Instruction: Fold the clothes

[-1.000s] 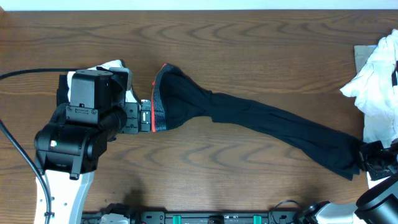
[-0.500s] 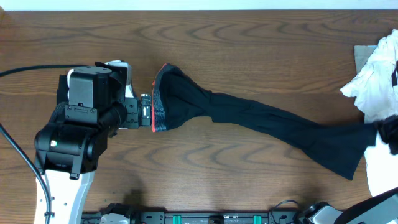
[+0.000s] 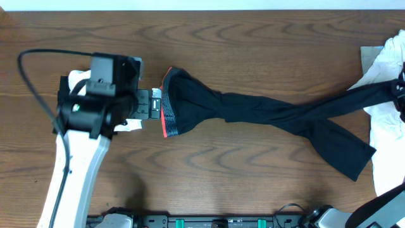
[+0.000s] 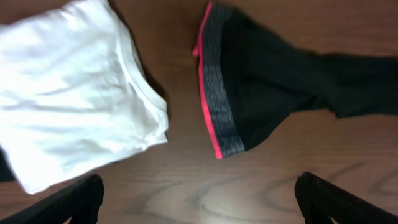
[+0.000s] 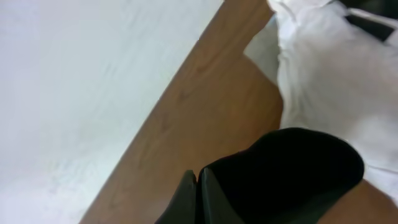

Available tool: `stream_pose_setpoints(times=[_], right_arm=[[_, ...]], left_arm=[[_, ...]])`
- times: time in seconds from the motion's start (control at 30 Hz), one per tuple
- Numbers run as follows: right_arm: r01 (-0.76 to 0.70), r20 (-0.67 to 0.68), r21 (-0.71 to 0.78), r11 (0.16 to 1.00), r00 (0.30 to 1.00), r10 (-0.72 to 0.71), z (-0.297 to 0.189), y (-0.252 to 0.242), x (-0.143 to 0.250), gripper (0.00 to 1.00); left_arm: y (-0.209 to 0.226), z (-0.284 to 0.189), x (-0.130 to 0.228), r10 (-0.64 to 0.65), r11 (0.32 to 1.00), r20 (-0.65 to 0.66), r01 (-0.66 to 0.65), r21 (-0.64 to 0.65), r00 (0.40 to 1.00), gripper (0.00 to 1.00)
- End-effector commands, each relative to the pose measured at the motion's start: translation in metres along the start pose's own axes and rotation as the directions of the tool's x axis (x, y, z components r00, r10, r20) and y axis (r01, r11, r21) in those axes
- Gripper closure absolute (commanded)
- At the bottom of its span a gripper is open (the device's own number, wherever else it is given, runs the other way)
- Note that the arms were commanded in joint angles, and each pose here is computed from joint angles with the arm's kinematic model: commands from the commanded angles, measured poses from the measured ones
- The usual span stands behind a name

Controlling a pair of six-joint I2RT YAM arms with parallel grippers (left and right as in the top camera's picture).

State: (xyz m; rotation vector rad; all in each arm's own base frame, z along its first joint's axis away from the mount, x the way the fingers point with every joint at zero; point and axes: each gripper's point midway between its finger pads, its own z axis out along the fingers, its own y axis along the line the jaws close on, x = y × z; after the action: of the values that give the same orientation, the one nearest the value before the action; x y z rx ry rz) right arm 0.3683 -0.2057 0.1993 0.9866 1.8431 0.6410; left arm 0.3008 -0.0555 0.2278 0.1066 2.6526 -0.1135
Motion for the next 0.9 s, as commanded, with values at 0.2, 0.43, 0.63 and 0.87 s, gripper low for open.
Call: stream_pose_setpoints(times=[0.2,0.43,0.63,0.87], right_arm=[[-0.031,-0.069,-0.08,0.996,0.997,0.026,0.006,0.021,0.014,0.99],[-0.052,-0.134,-0.035,0.998,0.99,0.047,0.005,0.011,0.032,0.99],[-0.053,-0.176,0.024,0.998,0.983,0.056,0.003,-0.002,0.046,0.99],[-0.07,-0.213,0.08,0.994,0.973,0.085,0.0,-0.013,0.058,0.48]], left_arm=[[-0.013,0.051,0.027,-0.011,0.997,-0.231,0.027,0.065,0.973,0.05],[-0.014,0.098,0.033,-0.017,0.997,-0.334,0.04,0.062,0.942,0.09],[-0.01,0.113,0.078,-0.052,0.997,-0.542,0.074,0.019,0.838,0.17],[-0.02,0.14,0.114,-0.085,0.987,-0.598,0.15,0.059,0.797,0.17]])
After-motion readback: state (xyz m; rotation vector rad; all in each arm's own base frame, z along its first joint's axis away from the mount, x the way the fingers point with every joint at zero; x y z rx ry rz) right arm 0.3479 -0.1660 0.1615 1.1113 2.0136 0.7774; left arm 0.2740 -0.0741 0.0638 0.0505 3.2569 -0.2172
